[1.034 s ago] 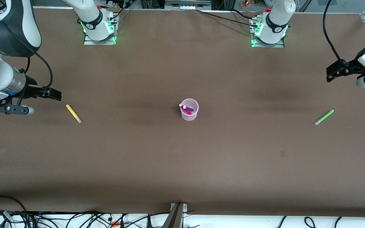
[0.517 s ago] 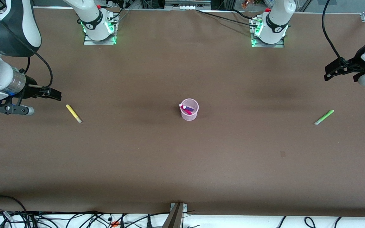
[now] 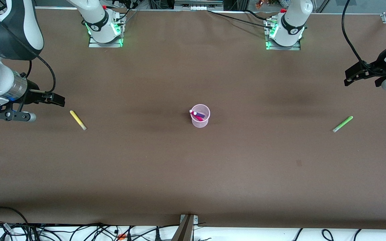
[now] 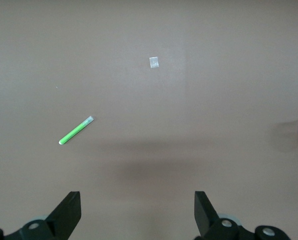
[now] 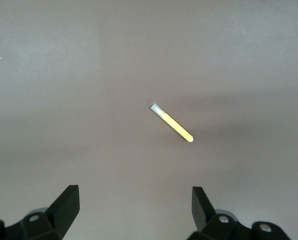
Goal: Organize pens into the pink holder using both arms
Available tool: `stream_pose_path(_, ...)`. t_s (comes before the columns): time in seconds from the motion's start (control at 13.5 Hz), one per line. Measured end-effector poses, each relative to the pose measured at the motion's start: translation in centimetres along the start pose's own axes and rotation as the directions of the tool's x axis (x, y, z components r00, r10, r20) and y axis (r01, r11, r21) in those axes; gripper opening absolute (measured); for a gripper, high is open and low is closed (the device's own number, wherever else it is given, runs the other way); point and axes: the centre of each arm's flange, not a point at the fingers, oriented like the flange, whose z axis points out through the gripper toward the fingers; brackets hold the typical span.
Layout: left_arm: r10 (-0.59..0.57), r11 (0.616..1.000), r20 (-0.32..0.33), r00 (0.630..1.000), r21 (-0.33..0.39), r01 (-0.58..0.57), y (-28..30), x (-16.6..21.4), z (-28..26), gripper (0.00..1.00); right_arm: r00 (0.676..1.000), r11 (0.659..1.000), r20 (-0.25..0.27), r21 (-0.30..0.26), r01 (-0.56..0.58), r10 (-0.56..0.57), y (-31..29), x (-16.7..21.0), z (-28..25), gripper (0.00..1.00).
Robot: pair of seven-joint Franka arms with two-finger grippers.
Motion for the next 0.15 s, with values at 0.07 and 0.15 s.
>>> stream_pose_path(0.07,0.0,1.0,0.0,1.0,0.0,0.0,0.0,0.0,0.0,1.0,1.0,1.0,0.0,0.0,0.0,0.0,0.0,0.0,0.0,1.0)
stream_pose_path(0.15,-0.001,1.0,0.0,1.0,0.0,0.001,-0.01,0.0,0.0,1.0,1.0,1.0,0.0,0.0,0.0,0.0,0.0,0.0,0.0,1.0)
